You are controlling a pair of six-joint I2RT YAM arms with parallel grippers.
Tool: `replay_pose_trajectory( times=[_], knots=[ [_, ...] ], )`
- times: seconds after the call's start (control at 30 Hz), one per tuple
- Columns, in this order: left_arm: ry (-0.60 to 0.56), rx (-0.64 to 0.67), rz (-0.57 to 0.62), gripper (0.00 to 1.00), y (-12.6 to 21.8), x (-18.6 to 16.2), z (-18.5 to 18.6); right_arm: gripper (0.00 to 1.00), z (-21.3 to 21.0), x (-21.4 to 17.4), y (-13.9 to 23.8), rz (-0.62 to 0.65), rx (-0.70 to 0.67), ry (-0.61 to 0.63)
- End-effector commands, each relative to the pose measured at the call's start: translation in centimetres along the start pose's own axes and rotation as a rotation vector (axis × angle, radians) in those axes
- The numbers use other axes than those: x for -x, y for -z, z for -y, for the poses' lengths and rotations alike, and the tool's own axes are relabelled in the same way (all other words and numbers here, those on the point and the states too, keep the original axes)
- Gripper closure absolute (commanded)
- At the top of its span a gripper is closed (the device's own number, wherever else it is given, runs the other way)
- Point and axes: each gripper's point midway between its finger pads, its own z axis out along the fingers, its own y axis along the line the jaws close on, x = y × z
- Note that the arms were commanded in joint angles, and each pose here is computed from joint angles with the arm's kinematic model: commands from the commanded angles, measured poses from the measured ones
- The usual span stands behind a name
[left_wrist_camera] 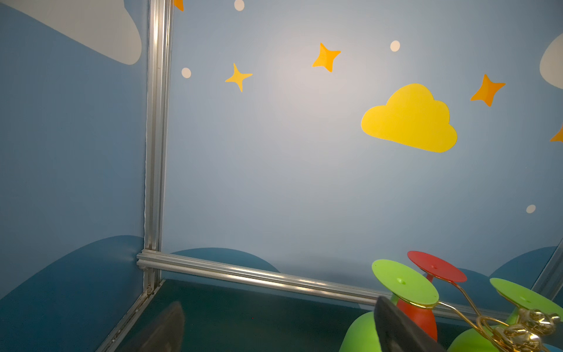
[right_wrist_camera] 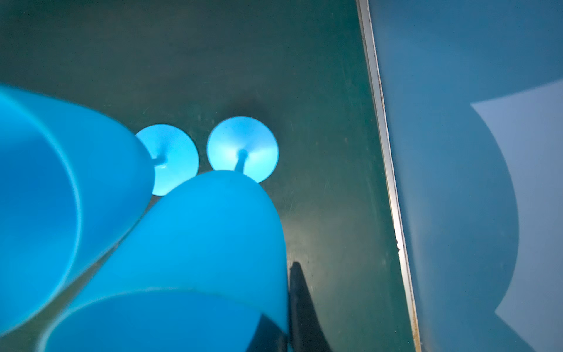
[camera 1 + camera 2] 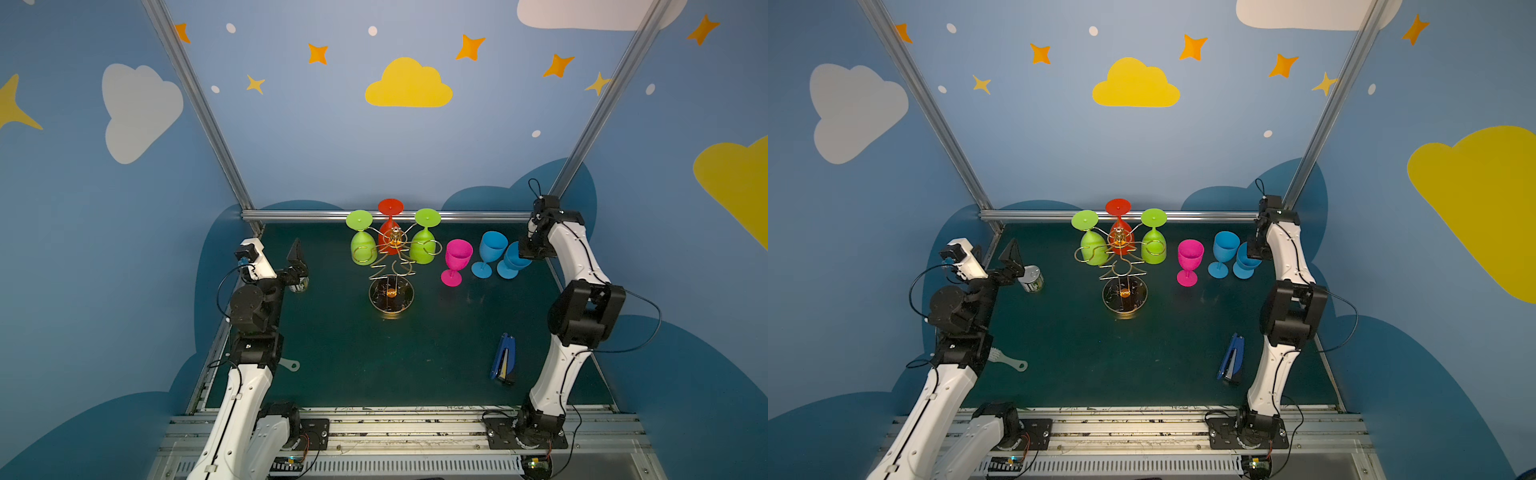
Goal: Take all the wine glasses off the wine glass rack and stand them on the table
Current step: 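Lower the blue glass upright beside the other blue glass with the right gripper, then open the right gripper and lift it away from the blue glass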
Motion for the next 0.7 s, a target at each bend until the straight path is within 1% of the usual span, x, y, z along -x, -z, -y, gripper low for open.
replay_pose_trajectory(
  times=[0.0,0.1,0.13,0.23,0.37,0.5,0.67],
  knots=[
    [-0.022,0.022,-0.008,0.04,0.0,-0.5,-0.6,1.0,-0.2,-2.1,-0.1,-0.136,0.004,-0.029],
    [-0.024,0.027,-0.014,0.04,0.0,-0.6,-0.8,1.0,-0.7,-1.8,-0.6,-0.134,0.023,-0.026],
    [-0.025,0.026,-0.014,0.04,0.0,-0.6,-0.8,0.97,-0.8,-1.7,-0.6,-0.131,0.031,-0.028],
    [-0.025,0.03,-0.017,0.04,-0.1,-0.7,-0.9,0.84,-0.8,-1.3,-0.1,-0.112,0.045,-0.038],
    [-0.022,0.03,-0.017,0.04,-0.1,-0.7,-0.9,0.73,-0.8,-0.7,1.1,-0.071,0.079,-0.057],
    [-0.019,0.031,-0.012,0.04,0.0,-0.5,-1.0,0.68,-0.8,0.0,2.6,-0.03,0.153,-0.105],
    [-0.014,0.034,-0.01,0.04,0.1,-0.4,-1.1,0.61,0.0,0.9,5.0,0.053,0.207,-0.169]
  ],
)
